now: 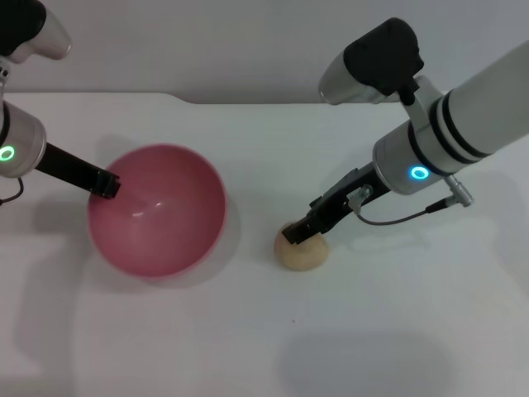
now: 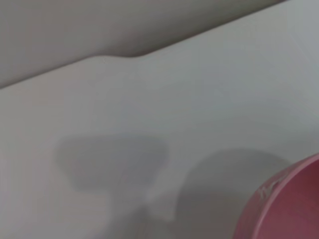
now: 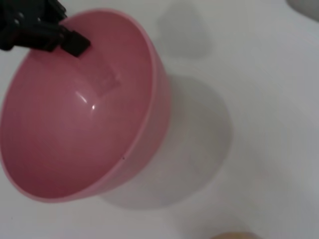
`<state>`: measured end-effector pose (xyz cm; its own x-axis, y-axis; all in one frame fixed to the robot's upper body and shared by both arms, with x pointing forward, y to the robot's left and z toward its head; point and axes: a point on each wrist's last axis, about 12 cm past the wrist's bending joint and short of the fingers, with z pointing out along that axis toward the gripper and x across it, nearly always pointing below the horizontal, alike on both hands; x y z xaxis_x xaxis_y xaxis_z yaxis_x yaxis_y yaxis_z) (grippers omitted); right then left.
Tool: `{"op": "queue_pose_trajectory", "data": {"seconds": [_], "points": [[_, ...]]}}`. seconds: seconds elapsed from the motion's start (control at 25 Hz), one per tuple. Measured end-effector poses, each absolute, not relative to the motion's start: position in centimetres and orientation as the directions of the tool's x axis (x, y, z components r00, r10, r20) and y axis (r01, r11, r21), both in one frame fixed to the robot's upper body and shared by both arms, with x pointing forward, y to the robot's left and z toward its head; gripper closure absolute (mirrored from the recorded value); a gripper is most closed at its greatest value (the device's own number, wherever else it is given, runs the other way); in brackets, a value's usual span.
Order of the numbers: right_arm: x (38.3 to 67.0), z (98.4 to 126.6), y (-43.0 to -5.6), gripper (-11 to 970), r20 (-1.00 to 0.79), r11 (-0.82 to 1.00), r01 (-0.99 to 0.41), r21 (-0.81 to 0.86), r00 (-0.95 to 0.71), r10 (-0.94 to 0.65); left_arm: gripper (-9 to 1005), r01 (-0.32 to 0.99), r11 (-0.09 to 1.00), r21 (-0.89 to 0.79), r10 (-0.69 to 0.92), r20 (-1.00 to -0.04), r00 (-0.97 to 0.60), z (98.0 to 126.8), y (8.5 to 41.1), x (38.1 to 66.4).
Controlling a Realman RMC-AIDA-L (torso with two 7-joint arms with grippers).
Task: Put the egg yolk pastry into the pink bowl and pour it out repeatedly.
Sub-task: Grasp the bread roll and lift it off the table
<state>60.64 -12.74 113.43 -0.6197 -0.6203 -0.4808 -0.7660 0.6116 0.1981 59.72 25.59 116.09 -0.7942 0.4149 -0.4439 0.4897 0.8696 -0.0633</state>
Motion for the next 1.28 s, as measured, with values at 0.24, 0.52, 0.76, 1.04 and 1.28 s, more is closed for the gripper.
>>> {"op": "queue_pose_trajectory", "data": {"seconds": [0.24,0.52,0.76,1.04,1.28], "points": [[60.4,112.0,-12.9,278,-0.457,0.626,-0.754,0.200,-0.637,-0.621,997,0.490,0.870,-0.057,0.419,-0.436,-0.796,116.2,25.8,59.6],[60.5,110.3,-12.9,278,-0.458,0.649,-0.742,0.169,-0.642,-0.615,997,0.495,0.867,-0.054,0.425,-0.439,-0.792,116.4,25.6,59.7],[60.6,110.2,-12.9,346,-0.473,0.648,-0.745,0.159,-0.634,-0.612,996,0.500,0.864,-0.050,0.430,-0.441,-0.788,116.5,25.4,59.8],[60.6,110.2,-13.1,597,-0.471,0.650,-0.742,0.166,-0.638,-0.609,996,0.510,0.859,-0.044,0.440,-0.446,-0.780,116.7,25.1,60.0],[60.5,110.2,-14.3,685,-0.476,0.665,-0.720,0.196,-0.663,-0.578,996,0.523,0.851,-0.042,0.452,-0.449,-0.771,116.9,24.6,60.2]]}}
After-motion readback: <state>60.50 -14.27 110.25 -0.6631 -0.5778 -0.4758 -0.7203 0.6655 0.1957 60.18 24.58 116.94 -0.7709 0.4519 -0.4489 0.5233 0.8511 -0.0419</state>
